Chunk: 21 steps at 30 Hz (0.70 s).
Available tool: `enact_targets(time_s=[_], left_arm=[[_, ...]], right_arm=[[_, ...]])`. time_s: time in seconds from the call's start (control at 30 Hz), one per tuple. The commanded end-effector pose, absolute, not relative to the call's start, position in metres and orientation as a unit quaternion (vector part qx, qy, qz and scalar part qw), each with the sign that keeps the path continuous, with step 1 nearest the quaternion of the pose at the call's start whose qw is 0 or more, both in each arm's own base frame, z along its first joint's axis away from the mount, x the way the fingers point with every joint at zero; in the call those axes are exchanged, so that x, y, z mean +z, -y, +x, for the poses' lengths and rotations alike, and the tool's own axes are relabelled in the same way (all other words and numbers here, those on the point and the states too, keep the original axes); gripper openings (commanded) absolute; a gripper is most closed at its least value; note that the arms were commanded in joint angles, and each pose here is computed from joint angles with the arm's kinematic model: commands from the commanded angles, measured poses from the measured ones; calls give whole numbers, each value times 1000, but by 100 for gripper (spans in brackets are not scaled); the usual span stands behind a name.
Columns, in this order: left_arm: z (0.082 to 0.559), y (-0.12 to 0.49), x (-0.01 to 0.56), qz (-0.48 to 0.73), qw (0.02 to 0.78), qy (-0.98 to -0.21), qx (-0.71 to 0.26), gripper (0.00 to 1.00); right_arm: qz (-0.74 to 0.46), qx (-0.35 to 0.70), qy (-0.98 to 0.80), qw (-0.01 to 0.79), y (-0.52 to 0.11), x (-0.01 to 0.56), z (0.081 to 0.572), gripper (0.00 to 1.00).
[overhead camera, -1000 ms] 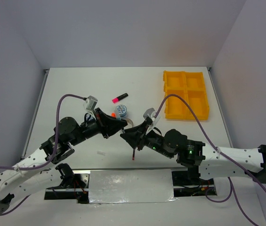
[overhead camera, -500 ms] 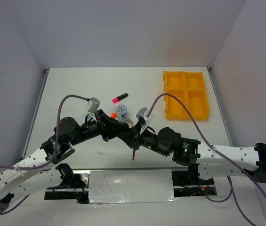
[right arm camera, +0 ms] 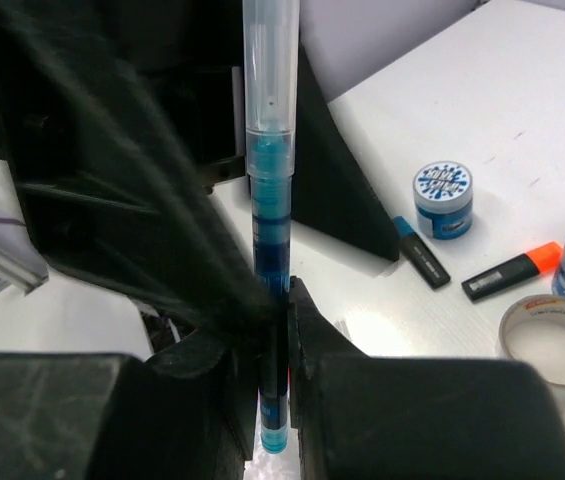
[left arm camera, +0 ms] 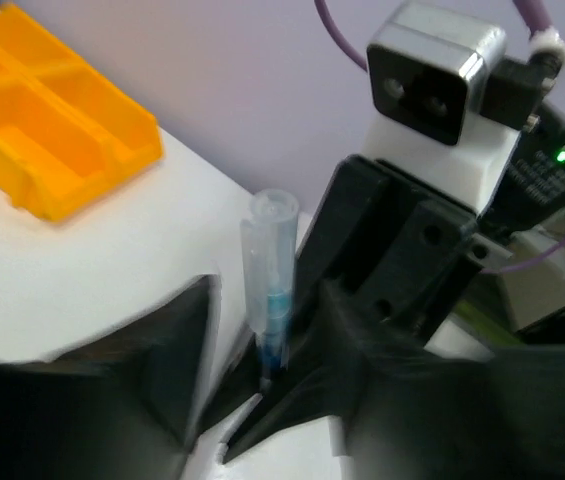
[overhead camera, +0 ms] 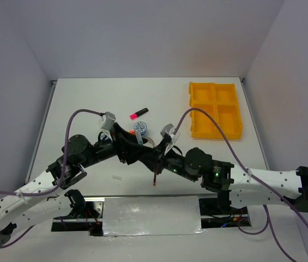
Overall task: Sort the stationery into containers
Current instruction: Close the pen cap on the pen.
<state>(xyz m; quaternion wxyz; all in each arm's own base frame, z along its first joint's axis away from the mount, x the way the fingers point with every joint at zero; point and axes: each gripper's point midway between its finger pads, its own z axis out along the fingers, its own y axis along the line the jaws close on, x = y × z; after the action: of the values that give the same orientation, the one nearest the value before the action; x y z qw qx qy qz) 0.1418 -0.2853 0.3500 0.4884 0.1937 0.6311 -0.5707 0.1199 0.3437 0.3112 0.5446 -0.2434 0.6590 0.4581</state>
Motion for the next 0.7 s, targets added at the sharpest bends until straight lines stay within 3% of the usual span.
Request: enact_targets(time_s=[0.0,0.1,0.17,0.67], left_arm=[[133,285,378,207,501,-599,-589,73],[134,284,378,204,503,-601,-586,94],[134,283,381,203,508,-599,-584,99],[146,269,414,190,556,-593,-550,99]], right_arm=[[-210,481,-637,565,-338,340,122,0],[-210,476,-642,564,-338,338,123,0],[-209,474,-644,563,-339,336,124,0],[-213,476,-665,534,-336,324,117,0]])
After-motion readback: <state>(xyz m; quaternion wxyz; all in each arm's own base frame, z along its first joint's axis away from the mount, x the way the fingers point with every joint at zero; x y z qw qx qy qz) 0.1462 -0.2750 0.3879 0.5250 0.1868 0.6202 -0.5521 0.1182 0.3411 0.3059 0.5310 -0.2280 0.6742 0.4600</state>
